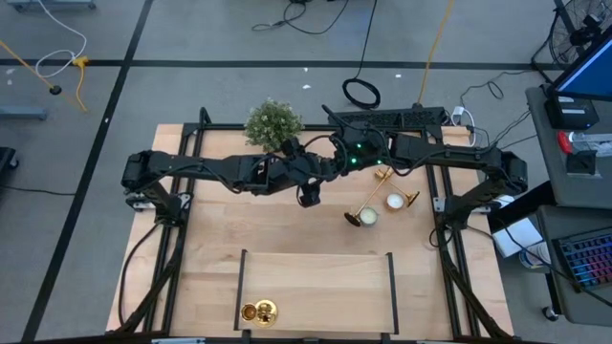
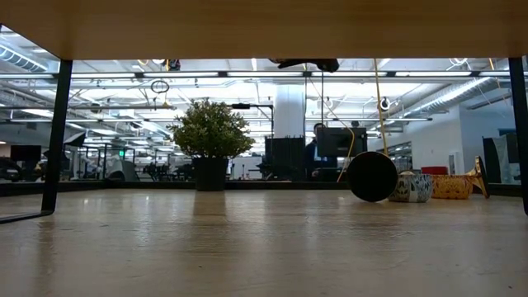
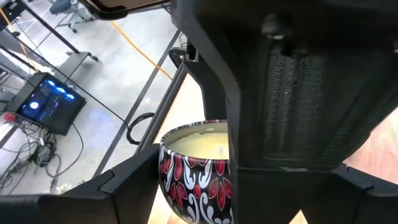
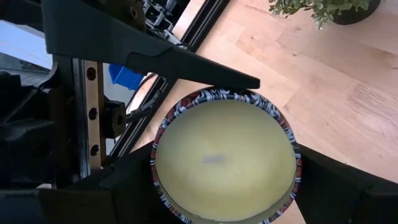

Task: Pick & Place candle stick holders
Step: Put the black patterned scented candle on the shelf

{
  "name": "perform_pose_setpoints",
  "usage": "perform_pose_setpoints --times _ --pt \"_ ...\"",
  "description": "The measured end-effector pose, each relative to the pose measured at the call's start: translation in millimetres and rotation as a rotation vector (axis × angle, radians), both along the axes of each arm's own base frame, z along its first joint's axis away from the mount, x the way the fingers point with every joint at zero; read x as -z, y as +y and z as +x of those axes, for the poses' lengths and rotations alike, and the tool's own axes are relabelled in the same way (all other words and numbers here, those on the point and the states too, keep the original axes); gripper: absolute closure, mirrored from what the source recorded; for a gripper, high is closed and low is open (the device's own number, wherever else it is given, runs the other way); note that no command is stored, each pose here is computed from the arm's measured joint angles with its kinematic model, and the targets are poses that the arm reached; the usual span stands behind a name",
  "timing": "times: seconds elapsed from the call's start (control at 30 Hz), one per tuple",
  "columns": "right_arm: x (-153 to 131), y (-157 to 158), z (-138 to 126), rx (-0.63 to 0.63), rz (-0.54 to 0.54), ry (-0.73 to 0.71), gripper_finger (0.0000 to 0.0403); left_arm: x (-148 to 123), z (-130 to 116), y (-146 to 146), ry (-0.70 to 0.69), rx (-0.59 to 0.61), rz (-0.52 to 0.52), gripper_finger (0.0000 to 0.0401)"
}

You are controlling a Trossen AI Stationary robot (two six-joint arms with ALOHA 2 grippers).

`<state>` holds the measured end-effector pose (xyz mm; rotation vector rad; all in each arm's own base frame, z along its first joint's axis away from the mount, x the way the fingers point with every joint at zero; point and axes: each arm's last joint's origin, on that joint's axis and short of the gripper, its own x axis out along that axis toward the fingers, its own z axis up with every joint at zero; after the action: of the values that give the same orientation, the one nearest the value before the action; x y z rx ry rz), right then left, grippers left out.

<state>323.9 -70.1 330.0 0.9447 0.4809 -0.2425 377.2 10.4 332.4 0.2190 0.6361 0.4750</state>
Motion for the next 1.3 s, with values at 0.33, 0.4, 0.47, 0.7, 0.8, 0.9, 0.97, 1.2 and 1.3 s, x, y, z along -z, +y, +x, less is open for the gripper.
perform_pose_setpoints --times 0.33,0.4,0.47,0.7,0.8,0.9,0.97,1.2,1.3 --pt "0.7 -0.2 0.2 -0.013 -0.022 0.002 0.0084 4.6 -4.4 -0.5 -0.01 -0.074 -0.133 0.0104" --pt "1.0 -0.7 0.2 -0.012 -0.023 0.004 0.0081 6.0 -6.0 -2.3 -0.002 -0.086 -0.161 0.0104" --pt "0.4 -1.0 0.3 -0.011 -0.026 -0.002 0.0079 8.1 -7.8 -5.2 0.015 -0.094 -0.181 0.0104" --pt "-1.2 -5.8 -1.3 0.004 -0.024 -0.008 0.0079 9.3 -19.9 -15.1 0.058 -0.141 -0.249 0.0104" --pt "-1.3 -8.5 -1.8 0.01 -0.024 -0.009 0.0079 4.6 -26.9 -17.8 0.045 -0.168 -0.29 0.0104" --pt "-1.0 -9.9 -2.4 0.013 -0.022 -0.006 0.0079 -7.8 -39.2 -19.9 0.007 -0.181 -0.367 0.0104" --pt "-1.0 -10.2 -2.5 0.002 -0.023 -0.008 0.0079 -19.0 -45.7 -21.7 -0.052 -0.178 -0.412 0.0104" --pt "-1.4 -10.8 -2.5 -0.012 -0.023 -0.014 0.0078 -45.8 -74.9 -29.2 -0.109 -0.078 -0.544 0.0104" --pt "-1.9 -10.4 -2.3 -0.022 -0.012 -0.021 0.0078 -49.1 -88.0 -32.8 -0.088 0.025 -0.646 0.0104"
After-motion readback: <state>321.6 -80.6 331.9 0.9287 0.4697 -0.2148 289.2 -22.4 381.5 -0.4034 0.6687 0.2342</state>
